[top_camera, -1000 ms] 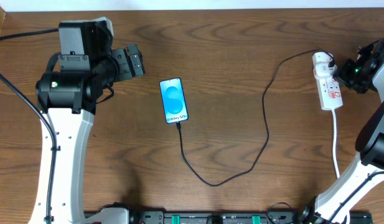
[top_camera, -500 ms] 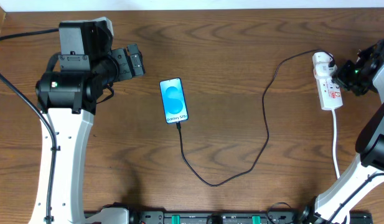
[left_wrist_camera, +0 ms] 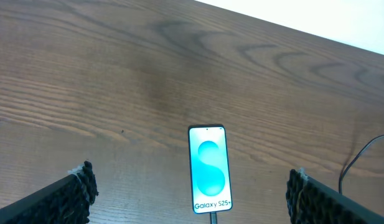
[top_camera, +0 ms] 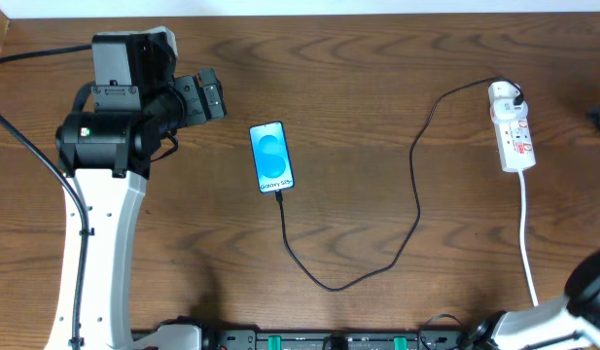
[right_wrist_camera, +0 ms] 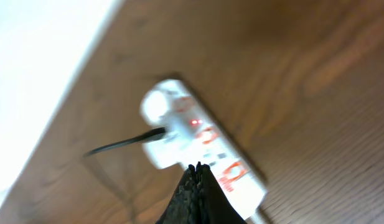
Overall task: Plug charger to phone and switch on socket
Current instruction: 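Lift the right gripper up off the power strip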
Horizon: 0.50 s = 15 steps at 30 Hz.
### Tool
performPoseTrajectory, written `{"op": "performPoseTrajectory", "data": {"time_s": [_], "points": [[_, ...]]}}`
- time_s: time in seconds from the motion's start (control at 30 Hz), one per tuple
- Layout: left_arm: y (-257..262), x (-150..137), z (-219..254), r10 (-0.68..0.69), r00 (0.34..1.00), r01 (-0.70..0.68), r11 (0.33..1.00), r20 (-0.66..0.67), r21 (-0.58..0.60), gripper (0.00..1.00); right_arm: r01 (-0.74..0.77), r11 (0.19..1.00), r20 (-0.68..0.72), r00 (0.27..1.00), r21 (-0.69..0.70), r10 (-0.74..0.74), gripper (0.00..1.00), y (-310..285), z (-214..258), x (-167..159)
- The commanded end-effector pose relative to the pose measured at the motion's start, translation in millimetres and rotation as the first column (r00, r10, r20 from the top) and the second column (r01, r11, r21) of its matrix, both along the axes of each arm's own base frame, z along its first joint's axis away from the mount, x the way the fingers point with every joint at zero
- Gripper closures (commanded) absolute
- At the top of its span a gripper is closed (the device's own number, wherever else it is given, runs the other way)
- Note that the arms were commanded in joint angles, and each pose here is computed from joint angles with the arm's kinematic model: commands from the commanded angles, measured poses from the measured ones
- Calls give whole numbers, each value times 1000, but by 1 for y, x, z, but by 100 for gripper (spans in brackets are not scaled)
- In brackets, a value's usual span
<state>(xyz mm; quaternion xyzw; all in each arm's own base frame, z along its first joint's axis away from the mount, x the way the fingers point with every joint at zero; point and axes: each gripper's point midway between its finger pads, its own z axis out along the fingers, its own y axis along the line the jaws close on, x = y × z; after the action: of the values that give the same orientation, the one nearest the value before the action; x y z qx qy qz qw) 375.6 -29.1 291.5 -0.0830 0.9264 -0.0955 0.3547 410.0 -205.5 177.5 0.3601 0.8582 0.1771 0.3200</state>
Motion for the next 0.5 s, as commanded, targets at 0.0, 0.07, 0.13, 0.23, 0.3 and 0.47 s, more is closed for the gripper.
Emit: {"op": "performPoseTrajectory", "data": {"time_s": [0.0, 0.07, 0.13, 0.23, 0.3, 0.47], "points": [[3, 0, 3, 9, 1000, -9, 1000, 6, 9, 2, -124, 992, 94, 988, -20, 125, 99, 44, 47, 1], [3, 0, 3, 9, 1000, -9, 1000, 6, 9, 2, -173, 984, 105, 979, -42, 177, 99, 65, 60, -1], [3, 0, 3, 9, 1000, -9, 1000, 6, 9, 2, -250, 965, 112, 960, -76, 257, 99, 92, 71, -3], [3, 0, 3, 9, 1000, -9, 1000, 6, 9, 2, -394, 908, 119, 904, -142, 410, 99, 143, 85, -6], [3, 0, 3, 9, 1000, -9, 1000, 6, 9, 2, -478, 862, 113, 860, -168, 498, 99, 179, 90, -9], [3, 0, 3, 9, 1000, -9, 1000, 6, 9, 2, -588, 777, -8, 798, -224, 602, 98, 232, 84, -32]]}}
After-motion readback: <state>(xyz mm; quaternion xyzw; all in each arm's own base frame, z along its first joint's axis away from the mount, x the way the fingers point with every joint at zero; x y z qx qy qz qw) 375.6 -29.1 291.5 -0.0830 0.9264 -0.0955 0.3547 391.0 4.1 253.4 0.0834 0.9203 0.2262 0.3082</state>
